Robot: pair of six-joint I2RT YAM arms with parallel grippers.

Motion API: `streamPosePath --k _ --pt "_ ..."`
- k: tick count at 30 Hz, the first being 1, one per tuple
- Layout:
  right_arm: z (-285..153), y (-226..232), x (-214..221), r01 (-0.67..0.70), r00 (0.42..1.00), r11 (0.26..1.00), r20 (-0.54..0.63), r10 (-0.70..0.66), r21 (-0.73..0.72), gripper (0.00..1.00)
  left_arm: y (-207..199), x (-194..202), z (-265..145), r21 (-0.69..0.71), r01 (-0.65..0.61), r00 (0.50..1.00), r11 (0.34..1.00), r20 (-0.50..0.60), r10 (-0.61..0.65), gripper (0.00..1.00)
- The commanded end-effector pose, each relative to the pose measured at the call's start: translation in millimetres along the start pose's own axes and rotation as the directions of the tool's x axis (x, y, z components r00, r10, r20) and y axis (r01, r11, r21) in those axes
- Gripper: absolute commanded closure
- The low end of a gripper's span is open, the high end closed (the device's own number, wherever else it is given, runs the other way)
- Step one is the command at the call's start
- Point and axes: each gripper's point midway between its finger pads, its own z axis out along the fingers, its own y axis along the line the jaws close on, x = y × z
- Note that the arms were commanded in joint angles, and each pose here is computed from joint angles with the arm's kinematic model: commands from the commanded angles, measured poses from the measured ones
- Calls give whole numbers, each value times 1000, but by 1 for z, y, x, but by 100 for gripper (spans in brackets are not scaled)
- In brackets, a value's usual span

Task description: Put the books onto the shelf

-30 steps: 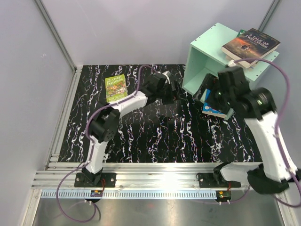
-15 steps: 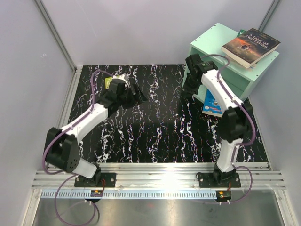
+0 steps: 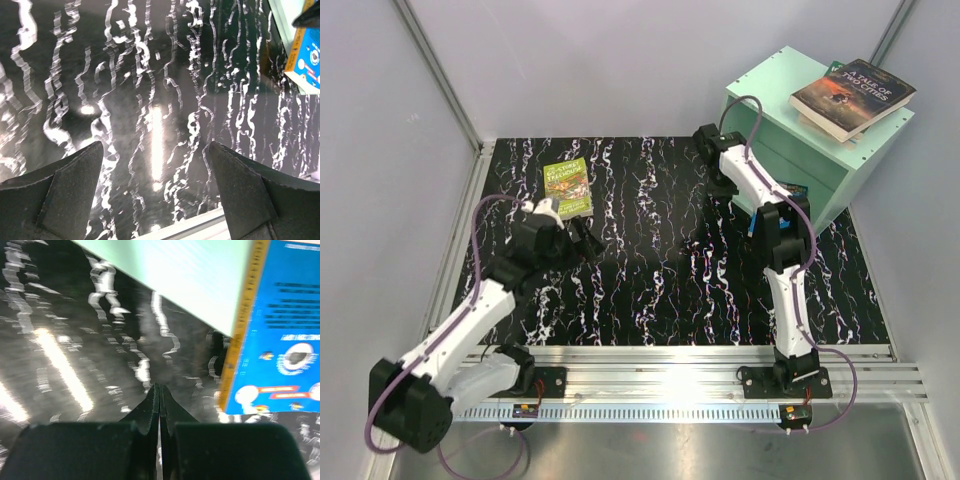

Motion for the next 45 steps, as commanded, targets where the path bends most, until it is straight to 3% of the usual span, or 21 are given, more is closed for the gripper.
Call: streamPosePath --k 1,12,16,23,37,45 --pt "12 -36 -1 80 996 987 13 -83 139 100 18 -4 -17 -48 26 995 999 94 -21 11" --pt "-26 -29 15 106 994 989 22 -109 108 100 40 13 -31 -79 73 991 994 121 -64 11" --pt "-20 -37 53 101 992 990 -81 -93 102 100 41 12 -34 -78 73 989 994 133 -62 11" --pt "-27 -56 84 78 991 989 -118 -63 125 100 44 21 -34 -78 72 992 994 107 -63 11" --pt "16 -107 92 78 983 964 -180 -32 254 100 63 36 -49 -112 113 987 987 126 -99 12" --pt "44 -118 69 44 986 961 -164 2 273 100 81 55 -56 -118 192 973 974 149 -174 12"
